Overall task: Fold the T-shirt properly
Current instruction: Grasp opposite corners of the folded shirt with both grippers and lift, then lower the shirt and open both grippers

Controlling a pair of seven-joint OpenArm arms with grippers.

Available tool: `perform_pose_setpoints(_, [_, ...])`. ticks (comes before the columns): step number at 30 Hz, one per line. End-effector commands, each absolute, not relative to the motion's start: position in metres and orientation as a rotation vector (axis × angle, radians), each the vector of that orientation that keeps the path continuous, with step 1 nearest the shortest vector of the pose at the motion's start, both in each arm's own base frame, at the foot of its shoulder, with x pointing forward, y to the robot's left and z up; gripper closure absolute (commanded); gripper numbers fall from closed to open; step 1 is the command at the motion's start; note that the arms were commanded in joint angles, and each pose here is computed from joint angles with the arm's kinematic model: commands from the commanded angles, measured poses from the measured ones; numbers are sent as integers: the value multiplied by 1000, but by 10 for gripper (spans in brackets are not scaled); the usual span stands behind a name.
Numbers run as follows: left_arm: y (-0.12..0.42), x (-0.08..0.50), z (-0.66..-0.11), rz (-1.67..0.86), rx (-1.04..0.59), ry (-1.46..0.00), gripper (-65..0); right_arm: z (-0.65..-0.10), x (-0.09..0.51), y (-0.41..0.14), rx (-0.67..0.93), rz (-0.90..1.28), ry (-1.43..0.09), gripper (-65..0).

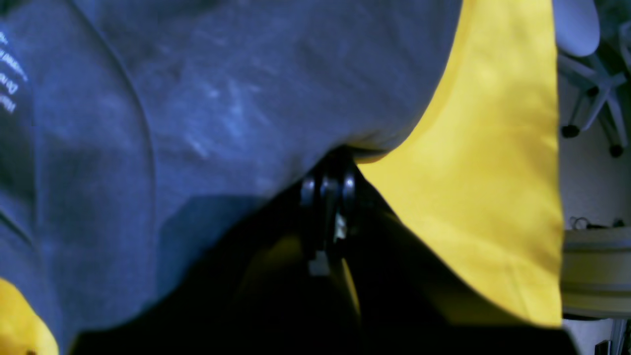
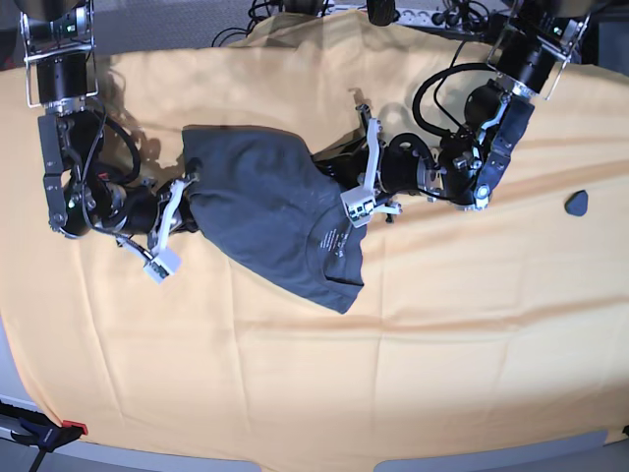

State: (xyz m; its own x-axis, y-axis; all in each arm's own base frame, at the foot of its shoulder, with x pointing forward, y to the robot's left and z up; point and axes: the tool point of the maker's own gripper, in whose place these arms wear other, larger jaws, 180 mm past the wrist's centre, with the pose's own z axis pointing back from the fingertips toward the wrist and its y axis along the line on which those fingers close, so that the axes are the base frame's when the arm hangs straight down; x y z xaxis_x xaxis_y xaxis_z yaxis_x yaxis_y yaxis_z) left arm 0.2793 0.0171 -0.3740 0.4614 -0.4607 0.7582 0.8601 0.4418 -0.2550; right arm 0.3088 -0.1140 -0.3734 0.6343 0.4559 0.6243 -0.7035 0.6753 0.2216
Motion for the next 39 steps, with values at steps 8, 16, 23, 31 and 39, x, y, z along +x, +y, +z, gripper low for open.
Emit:
perform_pose_setpoints(8, [75,350,-363,-888,-320,-670,0,-354,284,-103,481,736,-618,0])
perform_pose_setpoints(16, [73,389,-321,-909,-280,-785,0,-328,247,-94,451,749,-659,0])
perform_pose_setpoints(23, [89,388,-295,-920,-293,-763,0,-311,270,-139,221,599,-805,0])
perform_pose_setpoints(31, [134,338,-316,-831,-327,-568,0,-291,302,-155,216,572,-923,0])
perform_pose_setpoints(39, [148,330,-375,-623,-117,-565,0,-361,318,-150,315,581,-730,0])
